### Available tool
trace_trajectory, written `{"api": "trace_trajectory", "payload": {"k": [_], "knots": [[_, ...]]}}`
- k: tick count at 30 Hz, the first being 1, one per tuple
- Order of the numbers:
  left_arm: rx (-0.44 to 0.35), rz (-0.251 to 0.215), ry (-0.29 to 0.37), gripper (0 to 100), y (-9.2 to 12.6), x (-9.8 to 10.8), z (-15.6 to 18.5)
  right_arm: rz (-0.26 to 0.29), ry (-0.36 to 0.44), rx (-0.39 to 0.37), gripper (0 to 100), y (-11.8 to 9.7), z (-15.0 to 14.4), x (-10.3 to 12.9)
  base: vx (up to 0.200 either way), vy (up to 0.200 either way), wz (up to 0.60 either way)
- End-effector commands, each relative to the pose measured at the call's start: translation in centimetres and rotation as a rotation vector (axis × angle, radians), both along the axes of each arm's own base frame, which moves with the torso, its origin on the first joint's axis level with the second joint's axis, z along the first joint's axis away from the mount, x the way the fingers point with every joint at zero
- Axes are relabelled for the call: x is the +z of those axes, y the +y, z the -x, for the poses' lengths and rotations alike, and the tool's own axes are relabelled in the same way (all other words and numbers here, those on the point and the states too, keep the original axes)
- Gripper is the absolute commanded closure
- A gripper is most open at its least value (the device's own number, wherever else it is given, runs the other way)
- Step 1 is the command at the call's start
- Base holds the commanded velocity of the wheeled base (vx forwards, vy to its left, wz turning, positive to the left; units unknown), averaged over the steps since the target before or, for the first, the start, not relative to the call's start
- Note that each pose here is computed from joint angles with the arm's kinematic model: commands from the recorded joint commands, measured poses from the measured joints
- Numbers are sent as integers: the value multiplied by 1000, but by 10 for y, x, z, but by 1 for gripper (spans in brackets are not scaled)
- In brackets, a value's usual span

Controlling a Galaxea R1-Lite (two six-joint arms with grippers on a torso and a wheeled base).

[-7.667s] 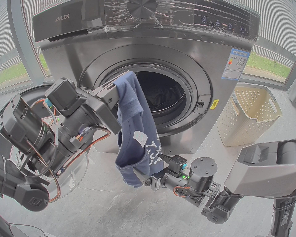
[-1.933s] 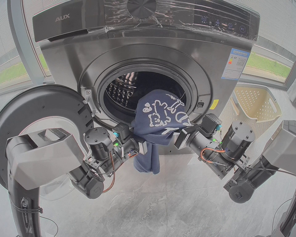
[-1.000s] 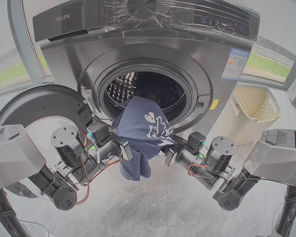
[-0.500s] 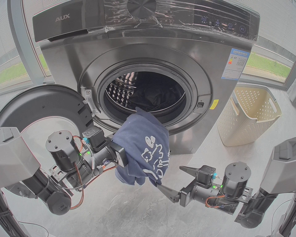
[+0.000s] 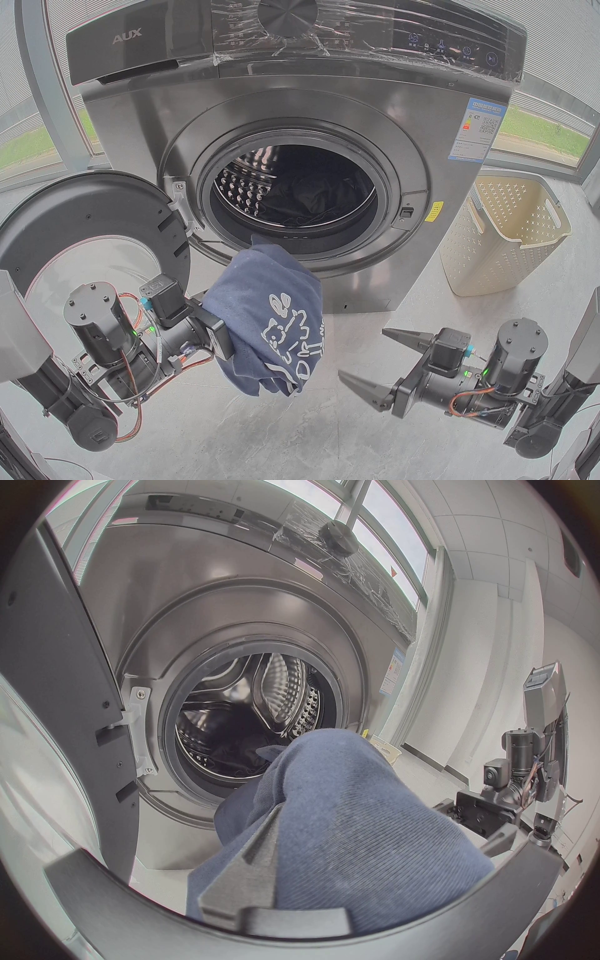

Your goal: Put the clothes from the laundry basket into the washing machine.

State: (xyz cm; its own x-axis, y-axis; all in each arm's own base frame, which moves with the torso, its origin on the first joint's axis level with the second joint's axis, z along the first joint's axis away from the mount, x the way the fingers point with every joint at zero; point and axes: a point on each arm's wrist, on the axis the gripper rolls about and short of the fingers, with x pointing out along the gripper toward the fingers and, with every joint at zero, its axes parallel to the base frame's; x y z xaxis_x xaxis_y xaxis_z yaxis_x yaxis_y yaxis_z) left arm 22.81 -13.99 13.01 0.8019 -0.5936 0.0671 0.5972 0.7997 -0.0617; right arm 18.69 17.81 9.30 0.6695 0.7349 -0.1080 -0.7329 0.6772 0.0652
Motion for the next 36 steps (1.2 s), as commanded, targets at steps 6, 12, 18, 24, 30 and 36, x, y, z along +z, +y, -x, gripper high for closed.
{"api": "trace_trajectory", "payload": {"k": [6, 12, 18, 24, 30, 36], "knots": [[7, -12, 18, 100, 6, -3, 7, -41, -47, -174, 0, -19, -28, 11, 0, 0, 0], [2, -10, 19, 100, 5, -3, 8, -42, -42, -177, 0, -19, -28, 11, 0, 0, 0], [-1, -13, 19, 100, 4, -3, 7, -45, -45, -172, 0, -19, -27, 12, 0, 0, 0], [-7, -17, 27, 100, 2, -5, 7, -46, -45, -165, 0, -17, -26, 12, 200, 0, 0], [-7, -29, 41, 100, 2, -10, 7, -43, -39, -165, 0, -17, -25, 11, 33, 0, 0], [-10, -35, 54, 100, 0, -14, 5, -36, -32, -167, 0, -18, -25, 9, 100, 0, 0]]}}
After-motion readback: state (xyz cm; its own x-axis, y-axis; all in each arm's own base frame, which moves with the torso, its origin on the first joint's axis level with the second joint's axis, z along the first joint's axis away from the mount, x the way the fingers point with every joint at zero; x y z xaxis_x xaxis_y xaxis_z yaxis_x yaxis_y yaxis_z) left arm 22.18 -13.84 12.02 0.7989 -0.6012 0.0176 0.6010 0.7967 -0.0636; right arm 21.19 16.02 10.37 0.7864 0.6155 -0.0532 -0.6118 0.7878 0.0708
